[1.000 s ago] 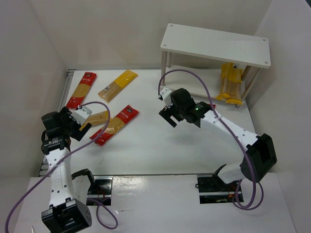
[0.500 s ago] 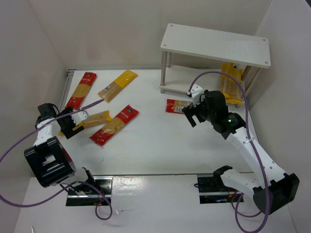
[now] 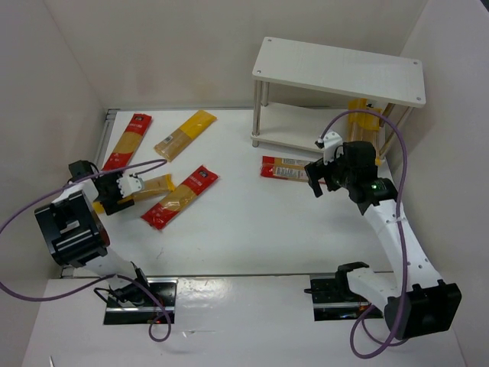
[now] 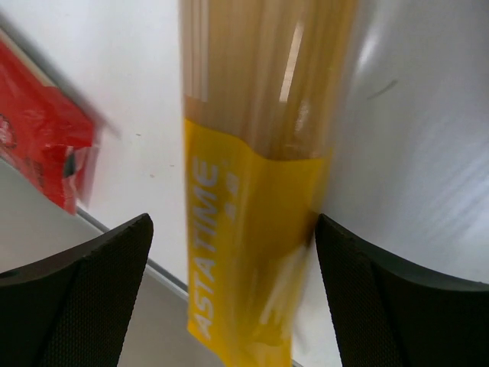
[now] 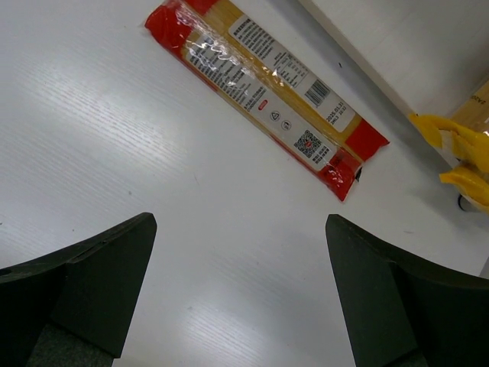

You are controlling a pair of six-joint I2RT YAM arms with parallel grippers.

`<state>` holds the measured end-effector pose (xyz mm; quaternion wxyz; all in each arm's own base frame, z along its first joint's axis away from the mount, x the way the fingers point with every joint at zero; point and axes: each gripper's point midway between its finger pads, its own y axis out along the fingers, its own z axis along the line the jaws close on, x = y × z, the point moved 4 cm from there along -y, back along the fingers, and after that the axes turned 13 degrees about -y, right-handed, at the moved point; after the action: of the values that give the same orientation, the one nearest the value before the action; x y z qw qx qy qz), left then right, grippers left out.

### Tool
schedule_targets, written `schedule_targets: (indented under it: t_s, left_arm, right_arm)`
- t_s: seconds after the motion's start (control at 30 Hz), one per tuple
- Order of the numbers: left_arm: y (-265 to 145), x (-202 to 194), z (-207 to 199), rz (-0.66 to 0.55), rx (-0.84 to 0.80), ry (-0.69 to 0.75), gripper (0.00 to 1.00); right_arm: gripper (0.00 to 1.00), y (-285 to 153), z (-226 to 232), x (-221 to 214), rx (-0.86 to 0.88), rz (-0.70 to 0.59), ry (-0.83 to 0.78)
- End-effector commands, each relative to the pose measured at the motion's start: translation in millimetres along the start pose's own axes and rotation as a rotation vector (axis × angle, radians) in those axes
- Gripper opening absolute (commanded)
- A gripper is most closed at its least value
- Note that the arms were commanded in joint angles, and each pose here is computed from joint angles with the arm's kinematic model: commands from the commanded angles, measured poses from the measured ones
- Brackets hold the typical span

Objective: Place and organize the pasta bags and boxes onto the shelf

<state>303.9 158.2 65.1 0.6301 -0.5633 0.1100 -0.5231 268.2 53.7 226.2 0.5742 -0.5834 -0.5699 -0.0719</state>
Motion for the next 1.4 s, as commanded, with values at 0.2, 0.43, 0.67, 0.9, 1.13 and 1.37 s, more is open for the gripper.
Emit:
schedule_targets:
  t_s: [0.2,0.43,0.67,0.9,1.13,1.37]
  left_arm:
    - [43,-3,-14,0.011,-0.120,0.050,0.87]
    - [46,-6,-25,0.124,-0.218,0.062,0.04]
    - [21,26,-9,0.048,-0.186,-0.084,0.00]
    - [-22,87,10,-0.140,-0.134,-0.231,0.00]
    - [-43,127,5,-0.245,-0.108,-0.285,0.00]
    - [-63,180,-18,-0.330,-0.111,-0.225,0.00]
  right_arm:
    - [1.00,-6,-14,4,0.011,-0.036,0.038]
    - [1.00,-8,-16,7,0.006,-0.046,0.050]
    - [1.00,-14,-16,12,-0.007,-0.086,0.046]
    - [1.00,-20,-12,11,-0.012,-0.111,0.039]
    - [1.00,-31,-6,14,-0.040,-0.137,0.003]
    - [1.00,-32,8,17,0.001,-0.146,-0.086]
